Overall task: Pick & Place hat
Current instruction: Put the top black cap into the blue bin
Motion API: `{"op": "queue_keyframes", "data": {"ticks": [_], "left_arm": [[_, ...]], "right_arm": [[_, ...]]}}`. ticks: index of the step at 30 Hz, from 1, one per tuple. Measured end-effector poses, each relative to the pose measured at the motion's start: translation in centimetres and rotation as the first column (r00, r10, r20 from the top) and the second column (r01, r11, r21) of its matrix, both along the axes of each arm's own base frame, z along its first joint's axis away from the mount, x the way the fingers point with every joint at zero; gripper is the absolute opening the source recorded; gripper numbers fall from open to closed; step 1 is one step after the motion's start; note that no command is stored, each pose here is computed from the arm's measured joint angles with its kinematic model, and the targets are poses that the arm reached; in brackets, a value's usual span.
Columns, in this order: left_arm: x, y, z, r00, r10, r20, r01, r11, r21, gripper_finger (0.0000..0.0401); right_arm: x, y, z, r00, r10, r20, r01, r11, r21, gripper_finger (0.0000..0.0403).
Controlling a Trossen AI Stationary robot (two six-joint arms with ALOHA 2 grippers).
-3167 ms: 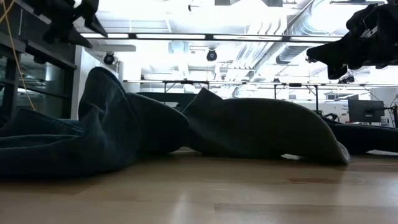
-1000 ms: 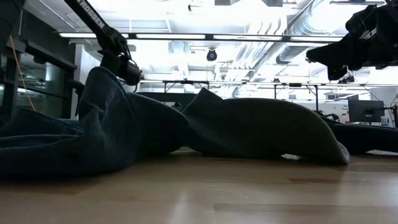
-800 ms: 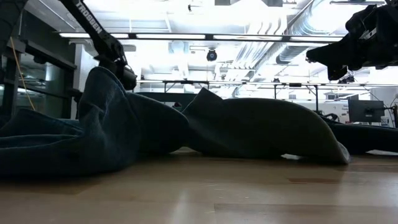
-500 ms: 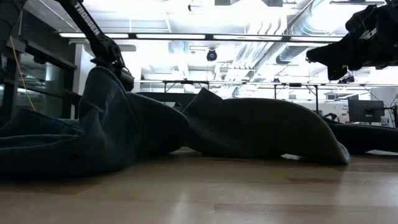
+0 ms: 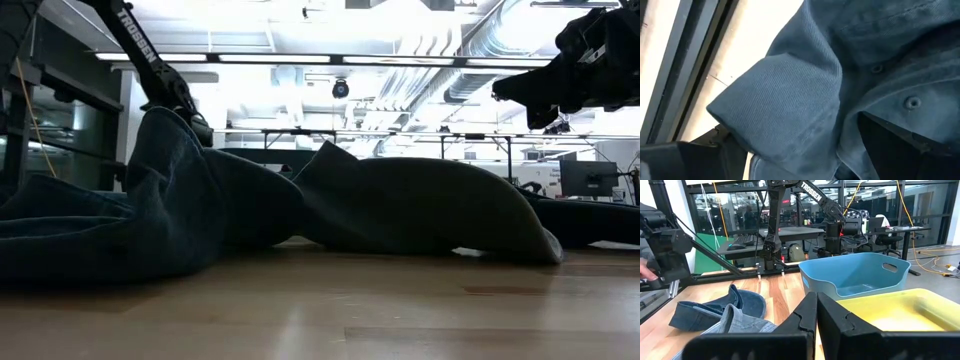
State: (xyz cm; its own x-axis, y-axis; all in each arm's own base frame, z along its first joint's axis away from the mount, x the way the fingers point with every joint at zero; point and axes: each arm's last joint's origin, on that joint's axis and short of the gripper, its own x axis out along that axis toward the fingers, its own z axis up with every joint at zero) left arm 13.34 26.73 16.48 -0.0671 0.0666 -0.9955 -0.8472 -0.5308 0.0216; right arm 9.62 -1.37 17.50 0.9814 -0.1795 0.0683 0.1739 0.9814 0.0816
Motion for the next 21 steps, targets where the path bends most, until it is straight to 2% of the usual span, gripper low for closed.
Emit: {"op": "queue_keyframes", "data": {"ticks": [5, 8, 12, 21], "left_arm": [[0.06, 0.00, 0.00, 1.000, -0.004, 0.016, 0.004, 1.000, -0.005, 0.0304], [0.20, 0.11, 0.00, 0.999, -0.009, 0.049, 0.010, 1.000, -0.004, 0.0285], [0.45, 0.33, 0.02, 0.995, -0.017, 0.099, 0.016, 1.000, 0.007, 0.0238], [0.46, 0.29, 0.01, 0.993, -0.060, 0.103, 0.060, 0.998, 0.002, 0.0101]], "right_arm": [[0.00, 0.00, 0.00, 1.000, 0.000, 0.000, 0.000, 1.000, 0.000, 0.0007], [0.00, 0.00, 0.00, 1.000, 0.000, 0.000, 0.000, 1.000, 0.000, 0.0007], [0.00, 0.00, 0.00, 1.000, -0.001, 0.000, 0.001, 1.000, 0.000, 0.0008], [0.00, 0.00, 0.00, 1.000, 0.000, 0.000, 0.000, 1.000, 0.000, 0.0005]]}}
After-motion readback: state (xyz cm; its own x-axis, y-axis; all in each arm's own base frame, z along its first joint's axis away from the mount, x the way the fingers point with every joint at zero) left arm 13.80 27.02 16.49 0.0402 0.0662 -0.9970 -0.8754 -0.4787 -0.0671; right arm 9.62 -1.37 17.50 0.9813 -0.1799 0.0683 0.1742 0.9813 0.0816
